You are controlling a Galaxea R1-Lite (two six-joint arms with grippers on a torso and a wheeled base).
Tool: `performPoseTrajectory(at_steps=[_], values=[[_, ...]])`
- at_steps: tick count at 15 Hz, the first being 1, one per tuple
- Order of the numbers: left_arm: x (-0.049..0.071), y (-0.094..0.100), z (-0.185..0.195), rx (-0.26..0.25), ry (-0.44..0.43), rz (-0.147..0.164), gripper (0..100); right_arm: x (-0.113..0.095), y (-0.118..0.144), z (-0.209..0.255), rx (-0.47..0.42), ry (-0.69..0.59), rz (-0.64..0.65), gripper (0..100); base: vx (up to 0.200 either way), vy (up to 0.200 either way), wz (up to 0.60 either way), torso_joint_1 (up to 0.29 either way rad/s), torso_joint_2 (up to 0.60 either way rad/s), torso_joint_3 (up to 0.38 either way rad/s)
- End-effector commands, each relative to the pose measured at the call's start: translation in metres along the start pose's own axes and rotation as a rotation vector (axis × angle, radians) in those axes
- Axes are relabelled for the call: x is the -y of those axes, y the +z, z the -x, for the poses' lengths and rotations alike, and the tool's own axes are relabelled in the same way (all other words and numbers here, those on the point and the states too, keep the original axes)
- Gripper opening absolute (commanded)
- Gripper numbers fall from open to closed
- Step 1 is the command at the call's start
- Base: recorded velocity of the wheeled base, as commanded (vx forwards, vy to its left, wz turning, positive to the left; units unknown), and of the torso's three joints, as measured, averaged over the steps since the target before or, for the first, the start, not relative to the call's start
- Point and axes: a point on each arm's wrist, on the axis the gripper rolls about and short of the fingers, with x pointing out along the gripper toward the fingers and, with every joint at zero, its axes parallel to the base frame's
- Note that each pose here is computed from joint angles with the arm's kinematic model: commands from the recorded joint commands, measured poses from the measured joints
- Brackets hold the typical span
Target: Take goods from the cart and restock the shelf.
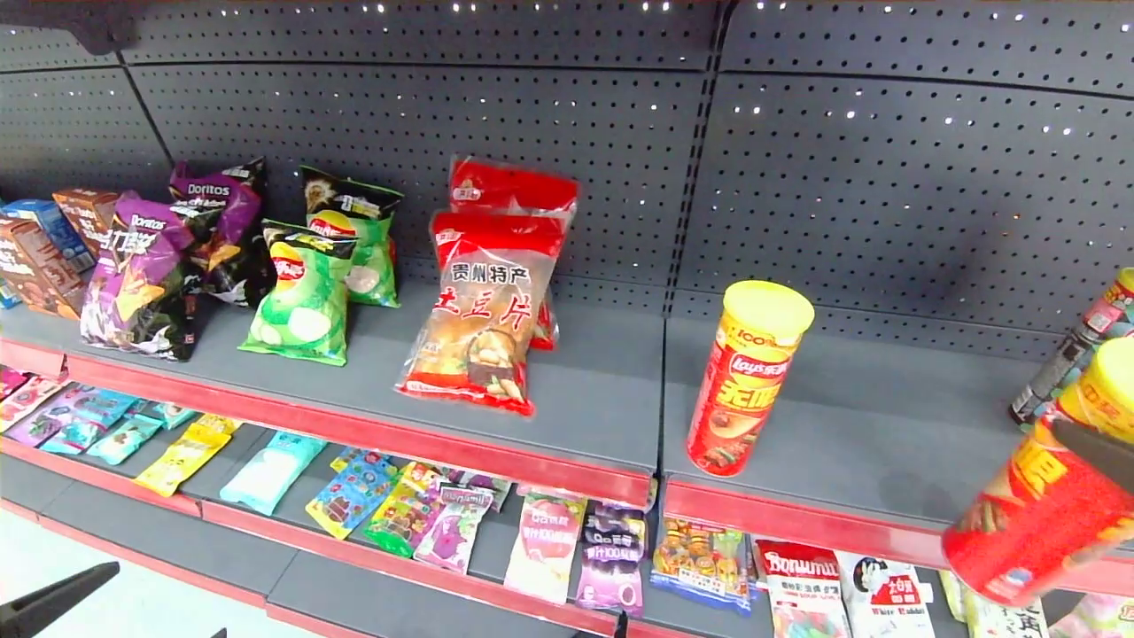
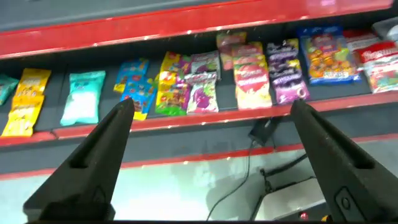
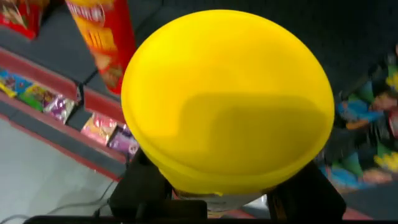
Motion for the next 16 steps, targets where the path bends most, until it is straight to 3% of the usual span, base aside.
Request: performPoseTrajectory(at_steps=[1,3,4,5,6,8,11,14,16], values=[[0.006,-0.010,0.009,0.056,0.001,-0.007,100,-0.004,0.005,-0.063,-0.049,0.006,0.005,0,0.000,0.000,0.00,0.000,0.00,0.000],[0.008,-0.015,0.014,0.083,0.007,-0.013,100,-0.005,0.007,-0.089,-0.035,0.003,0.005,0,0.000,0.000,0.00,0.000,0.00,0.000],[0.011,-0.021,0.018,0.094,0.006,0.009,100,-0.006,0.009,-0.109,-0.017,0.001,0.004,0,0.000,0.000,0.00,0.000,0.00,0.000],[0.014,-0.026,0.021,0.099,-0.009,0.068,100,-0.007,0.012,-0.125,0.004,0.009,0.001,0,0.000,0.000,0.00,0.000,0.00,0.000],[0.017,-0.030,0.027,0.148,-0.023,0.094,100,-0.006,0.015,-0.141,0.012,0.024,-0.002,0,0.000,0.000,0.00,0.000,0.00,0.000],[0.025,-0.048,0.038,0.200,-0.060,0.097,100,-0.001,0.022,-0.174,0.035,0.039,-0.008,0,0.000,0.000,0.00,0.000,0.00,0.000],[0.027,-0.049,0.044,0.231,-0.049,0.109,100,0.001,0.030,-0.203,0.058,0.059,-0.009,0,0.000,0.000,0.00,0.000,0.00,0.000],[0.029,-0.051,0.047,0.285,-0.031,0.087,100,0.002,0.037,-0.216,0.086,0.122,-0.007,0,0.000,0.000,0.00,0.000,0.00,0.000],[0.026,-0.052,0.047,0.282,0.083,0.078,100,0.006,0.038,-0.225,0.093,0.165,-0.008,0,0.000,0.000,0.00,0.000,0.00,0.000]])
